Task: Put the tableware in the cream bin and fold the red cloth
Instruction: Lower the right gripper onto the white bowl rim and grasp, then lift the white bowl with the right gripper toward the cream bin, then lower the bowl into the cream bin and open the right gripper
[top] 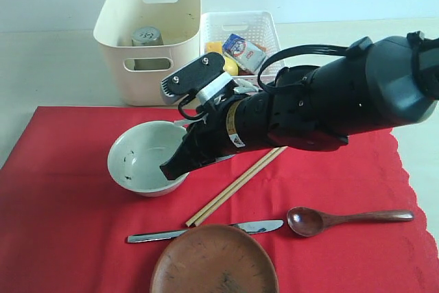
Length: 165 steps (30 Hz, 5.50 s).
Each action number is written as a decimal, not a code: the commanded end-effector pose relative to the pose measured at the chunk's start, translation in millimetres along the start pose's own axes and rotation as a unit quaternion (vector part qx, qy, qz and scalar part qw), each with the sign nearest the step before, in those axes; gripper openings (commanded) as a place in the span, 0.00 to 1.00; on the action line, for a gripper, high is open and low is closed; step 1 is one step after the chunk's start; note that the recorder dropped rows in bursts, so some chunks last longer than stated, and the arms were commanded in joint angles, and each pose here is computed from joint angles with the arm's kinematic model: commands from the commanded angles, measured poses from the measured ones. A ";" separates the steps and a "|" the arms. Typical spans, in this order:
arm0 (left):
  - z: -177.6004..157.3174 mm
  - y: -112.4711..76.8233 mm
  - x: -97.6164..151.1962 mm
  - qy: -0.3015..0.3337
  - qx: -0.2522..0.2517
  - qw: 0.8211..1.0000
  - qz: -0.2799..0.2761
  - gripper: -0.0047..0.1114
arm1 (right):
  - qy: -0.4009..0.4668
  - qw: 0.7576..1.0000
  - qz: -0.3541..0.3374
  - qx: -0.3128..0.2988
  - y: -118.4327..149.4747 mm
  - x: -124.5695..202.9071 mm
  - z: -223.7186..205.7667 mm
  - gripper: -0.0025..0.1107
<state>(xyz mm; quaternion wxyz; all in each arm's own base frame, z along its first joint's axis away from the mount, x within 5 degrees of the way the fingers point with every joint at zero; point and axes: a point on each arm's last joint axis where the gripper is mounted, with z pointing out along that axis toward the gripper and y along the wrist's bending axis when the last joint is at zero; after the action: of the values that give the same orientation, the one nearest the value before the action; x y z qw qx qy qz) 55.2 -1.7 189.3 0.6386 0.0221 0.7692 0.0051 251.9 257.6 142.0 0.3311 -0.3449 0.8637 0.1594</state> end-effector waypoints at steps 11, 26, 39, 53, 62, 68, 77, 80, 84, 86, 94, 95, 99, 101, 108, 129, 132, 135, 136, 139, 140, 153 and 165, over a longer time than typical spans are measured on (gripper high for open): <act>-0.2 -0.2 0.1 -0.004 0.002 1.000 0.003 0.04 | -0.006 1.000 0.011 -0.006 1.3 -0.6 0.8 0.46; -0.2 -0.2 0.1 -0.004 0.002 1.000 0.003 0.04 | -0.005 0.998 0.058 0.038 -6.0 -33.8 9.1 0.54; -0.2 -0.2 0.1 -0.004 0.002 1.000 0.003 0.04 | 0.064 0.993 0.072 0.072 -13.0 -19.0 66.5 0.36; -0.2 -0.2 0.1 -0.004 0.002 1.000 0.003 0.04 | 0.062 0.991 0.092 0.073 -13.1 -19.4 66.0 0.02; -0.2 -0.2 0.1 -0.004 0.002 1.000 0.003 0.04 | 0.062 0.991 0.092 0.073 -13.1 -19.4 66.0 0.02; -0.2 -0.2 0.1 -0.004 0.002 1.000 0.003 0.04 | 0.063 0.991 0.092 0.074 -13.2 -19.2 65.9 0.02; -0.2 -0.2 0.1 -0.004 0.002 1.000 0.003 0.04 | 0.063 0.991 0.092 0.074 -13.1 -19.3 65.9 0.02; -0.2 -0.2 0.1 -0.004 0.002 1.000 0.003 0.04 | 0.063 0.991 0.093 0.074 -13.1 -19.3 66.0 0.02; -0.2 -0.2 0.1 -0.004 0.002 1.000 0.003 0.04 | 0.062 0.991 0.093 0.073 -13.0 -19.5 66.0 0.02; -0.2 -0.2 0.1 -0.004 0.002 1.000 0.003 0.04 | 0.062 0.991 0.093 0.073 -13.0 -19.5 66.0 0.02; -0.2 -0.2 0.1 -0.004 0.002 1.000 0.003 0.04 | 0.062 0.990 0.103 0.071 -12.6 -19.4 66.0 0.02; -0.2 -0.2 0.1 -0.004 0.002 1.000 0.003 0.04 | 0.061 0.990 0.103 0.071 -12.4 -19.6 66.1 0.02; -0.2 -0.2 0.1 -0.004 0.002 1.000 0.003 0.04 | 0.057 0.991 0.103 0.068 -12.0 -20.2 66.2 0.02; -0.2 -0.2 0.1 -0.004 0.002 1.000 0.003 0.04 | 0.056 0.991 0.103 0.067 -11.9 -20.4 66.2 0.02; -0.2 -0.2 0.1 -0.004 0.002 1.000 0.003 0.04 | 0.056 0.991 0.104 0.066 -11.8 -20.5 66.3 0.02; -0.2 -0.2 0.1 -0.004 0.002 1.000 0.003 0.04 | -0.099 0.990 0.098 0.034 -7.3 -95.5 -30.8 0.02; -0.2 -0.2 0.1 -0.004 0.002 1.000 0.003 0.04 | -0.156 0.982 0.102 0.015 -14.9 -109.3 -43.2 0.02; -0.2 -0.2 0.1 -0.004 0.002 1.000 0.003 0.04 | -0.204 0.972 0.117 0.006 -31.5 -121.5 -45.6 0.02; -0.2 -0.2 0.1 -0.004 0.002 1.000 0.003 0.04 | -0.218 0.968 0.125 0.003 -37.5 -124.6 -44.7 0.02; -0.2 -0.2 0.1 -0.004 0.002 1.000 0.003 0.04 | -0.269 0.948 0.169 -0.020 -51.9 -131.3 -35.4 0.02; -0.2 -0.2 0.1 -0.004 0.002 1.000 0.003 0.04 | -0.285 0.941 0.182 -0.026 -56.8 -132.2 -30.0 0.02; -0.2 -0.2 0.1 -0.004 0.002 1.000 0.003 0.04 | -0.253 0.892 0.374 0.016 -98.3 -132.8 59.2 0.08; -0.2 -0.2 0.1 -0.004 0.002 1.000 0.003 0.04 | -0.238 0.905 0.352 0.025 -98.7 -131.9 64.5 0.47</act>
<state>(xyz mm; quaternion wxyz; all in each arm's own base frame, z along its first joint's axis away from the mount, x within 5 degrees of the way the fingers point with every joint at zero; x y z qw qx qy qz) 55.2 -1.7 189.3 0.6386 0.0221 0.7692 0.0051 421.2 286.3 177.0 0.4547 0.0421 0.8285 0.3240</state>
